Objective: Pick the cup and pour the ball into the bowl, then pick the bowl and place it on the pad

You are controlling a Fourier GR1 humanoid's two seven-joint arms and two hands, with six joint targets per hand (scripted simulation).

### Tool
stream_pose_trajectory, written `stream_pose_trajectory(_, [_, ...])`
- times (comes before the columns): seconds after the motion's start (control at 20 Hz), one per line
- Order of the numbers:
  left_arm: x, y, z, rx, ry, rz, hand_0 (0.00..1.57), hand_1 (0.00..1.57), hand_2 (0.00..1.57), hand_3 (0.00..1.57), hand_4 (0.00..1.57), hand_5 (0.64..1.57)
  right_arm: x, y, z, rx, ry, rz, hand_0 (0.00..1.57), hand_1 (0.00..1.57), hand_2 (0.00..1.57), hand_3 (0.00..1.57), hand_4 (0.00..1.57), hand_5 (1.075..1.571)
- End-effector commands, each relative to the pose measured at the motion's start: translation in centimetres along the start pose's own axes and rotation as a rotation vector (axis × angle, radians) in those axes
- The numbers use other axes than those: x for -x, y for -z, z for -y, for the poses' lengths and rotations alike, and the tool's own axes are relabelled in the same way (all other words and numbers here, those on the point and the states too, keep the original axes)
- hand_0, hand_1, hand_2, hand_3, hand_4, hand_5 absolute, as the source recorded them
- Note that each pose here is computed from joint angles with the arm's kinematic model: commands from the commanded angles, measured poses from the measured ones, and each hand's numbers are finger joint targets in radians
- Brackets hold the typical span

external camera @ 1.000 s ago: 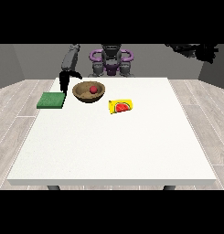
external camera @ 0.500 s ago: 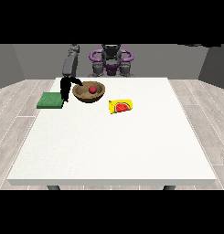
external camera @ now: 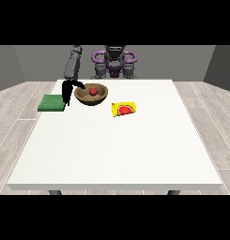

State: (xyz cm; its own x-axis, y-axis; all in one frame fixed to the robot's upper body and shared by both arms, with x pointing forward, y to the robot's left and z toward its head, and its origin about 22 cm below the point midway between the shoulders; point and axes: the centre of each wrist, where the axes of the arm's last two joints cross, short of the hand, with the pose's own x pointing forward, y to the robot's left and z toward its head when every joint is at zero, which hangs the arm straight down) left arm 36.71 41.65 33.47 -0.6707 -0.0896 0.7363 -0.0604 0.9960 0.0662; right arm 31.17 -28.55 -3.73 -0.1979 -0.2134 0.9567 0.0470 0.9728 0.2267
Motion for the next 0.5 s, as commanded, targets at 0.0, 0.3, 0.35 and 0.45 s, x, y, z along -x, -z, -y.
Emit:
stream_pose_trajectory(0.0, [-1.6,0.6,-0.2,0.013,0.0,0.036,0.0,0.0,0.0,0.0,0.0,1.53,1.4,0.4,-0.7,0.023,-0.01,-0.044,0.0,0.0,0.0,0.0,0.29,1.566])
stream_pose_trajectory(0.3, [-2.3,1.8,1.3,0.038,-0.032,0.044,0.0,0.0,0.0,0.0,0.0,1.54,0.7,1.5,-4.6,0.034,-0.025,-0.078,0.0,0.0,0.0,0.0,0.43,1.569])
stream_pose_trajectory(0.35, [-2.2,1.7,1.1,0.065,-0.023,0.041,0.0,0.0,0.0,0.0,0.0,1.533,0.3,2.4,-5.9,0.041,-0.024,-0.067,0.0,0.0,0.0,0.0,0.44,1.57])
stream_pose_trajectory(0.45, [-2.9,2.3,1.1,0.043,-0.043,0.018,0.0,0.0,0.0,0.0,0.0,1.54,0.5,2.3,-7.0,0.019,-0.068,-0.114,0.0,0.0,0.0,0.0,0.44,1.57])
